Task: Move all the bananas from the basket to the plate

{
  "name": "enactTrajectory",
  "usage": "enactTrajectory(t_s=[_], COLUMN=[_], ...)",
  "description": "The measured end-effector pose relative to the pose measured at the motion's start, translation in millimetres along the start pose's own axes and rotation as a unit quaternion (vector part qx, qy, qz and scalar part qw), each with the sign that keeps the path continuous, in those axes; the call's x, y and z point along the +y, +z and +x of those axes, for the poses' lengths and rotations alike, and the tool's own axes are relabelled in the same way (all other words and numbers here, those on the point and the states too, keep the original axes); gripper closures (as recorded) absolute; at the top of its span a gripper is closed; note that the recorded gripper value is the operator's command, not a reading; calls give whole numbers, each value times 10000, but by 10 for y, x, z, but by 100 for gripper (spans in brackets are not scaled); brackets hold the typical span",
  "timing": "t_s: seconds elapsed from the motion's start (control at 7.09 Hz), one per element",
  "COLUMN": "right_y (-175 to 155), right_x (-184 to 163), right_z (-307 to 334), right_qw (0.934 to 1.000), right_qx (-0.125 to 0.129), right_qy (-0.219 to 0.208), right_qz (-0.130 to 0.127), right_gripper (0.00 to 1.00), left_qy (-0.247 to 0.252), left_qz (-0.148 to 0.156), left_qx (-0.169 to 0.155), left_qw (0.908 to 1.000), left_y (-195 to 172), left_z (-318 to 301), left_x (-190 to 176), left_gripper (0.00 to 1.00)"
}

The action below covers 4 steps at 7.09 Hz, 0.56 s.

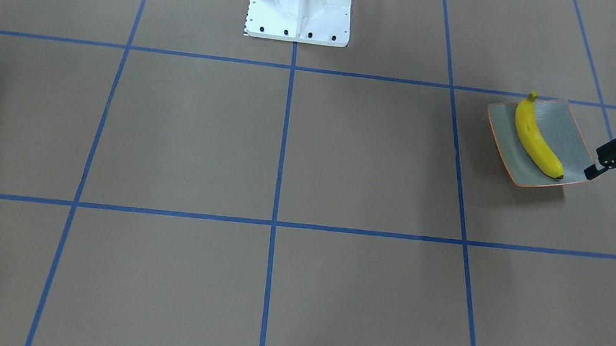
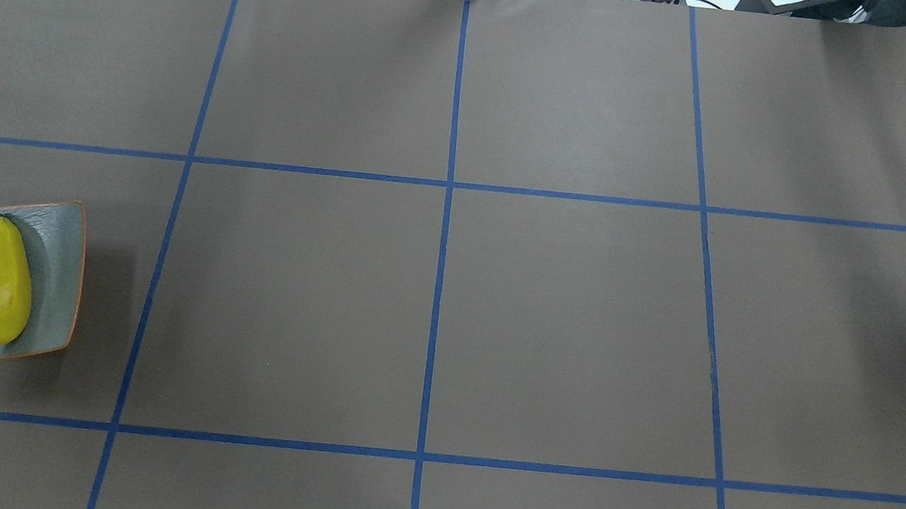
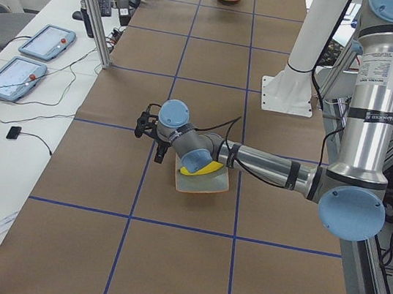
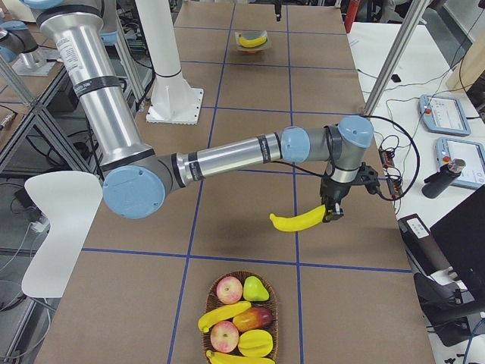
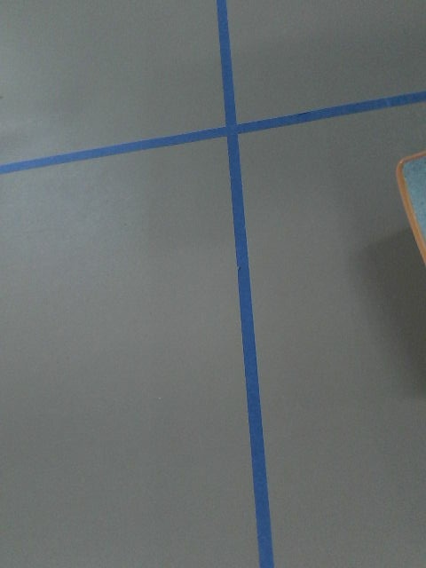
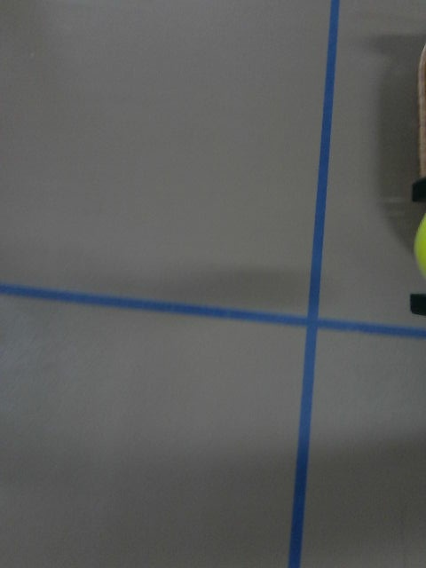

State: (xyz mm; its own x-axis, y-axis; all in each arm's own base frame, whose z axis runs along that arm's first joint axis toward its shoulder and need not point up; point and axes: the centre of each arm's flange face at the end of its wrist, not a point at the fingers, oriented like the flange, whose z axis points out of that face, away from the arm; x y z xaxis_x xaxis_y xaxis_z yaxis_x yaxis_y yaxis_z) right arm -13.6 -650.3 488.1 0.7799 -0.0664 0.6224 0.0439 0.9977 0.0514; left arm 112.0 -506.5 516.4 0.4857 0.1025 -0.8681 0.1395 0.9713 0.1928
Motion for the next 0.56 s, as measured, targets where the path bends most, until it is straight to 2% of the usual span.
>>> enactTrajectory(t_s=[0.14, 0.56], right_y=[-37, 60], right_x=[-106, 18], right_z=[-703, -2671], right_qw=[9992, 9910], right_qx=[-330, -972], right_qy=[221, 921], right_qz=[0, 23], right_gripper=[100, 100], left_qy=[-150, -845], left_qz=[65, 197], left_qx=[67, 539], left_qw=[9998, 9948], left_y=[9, 38], left_z=[145, 1039], left_x=[-168, -641], left_gripper=[0, 0])
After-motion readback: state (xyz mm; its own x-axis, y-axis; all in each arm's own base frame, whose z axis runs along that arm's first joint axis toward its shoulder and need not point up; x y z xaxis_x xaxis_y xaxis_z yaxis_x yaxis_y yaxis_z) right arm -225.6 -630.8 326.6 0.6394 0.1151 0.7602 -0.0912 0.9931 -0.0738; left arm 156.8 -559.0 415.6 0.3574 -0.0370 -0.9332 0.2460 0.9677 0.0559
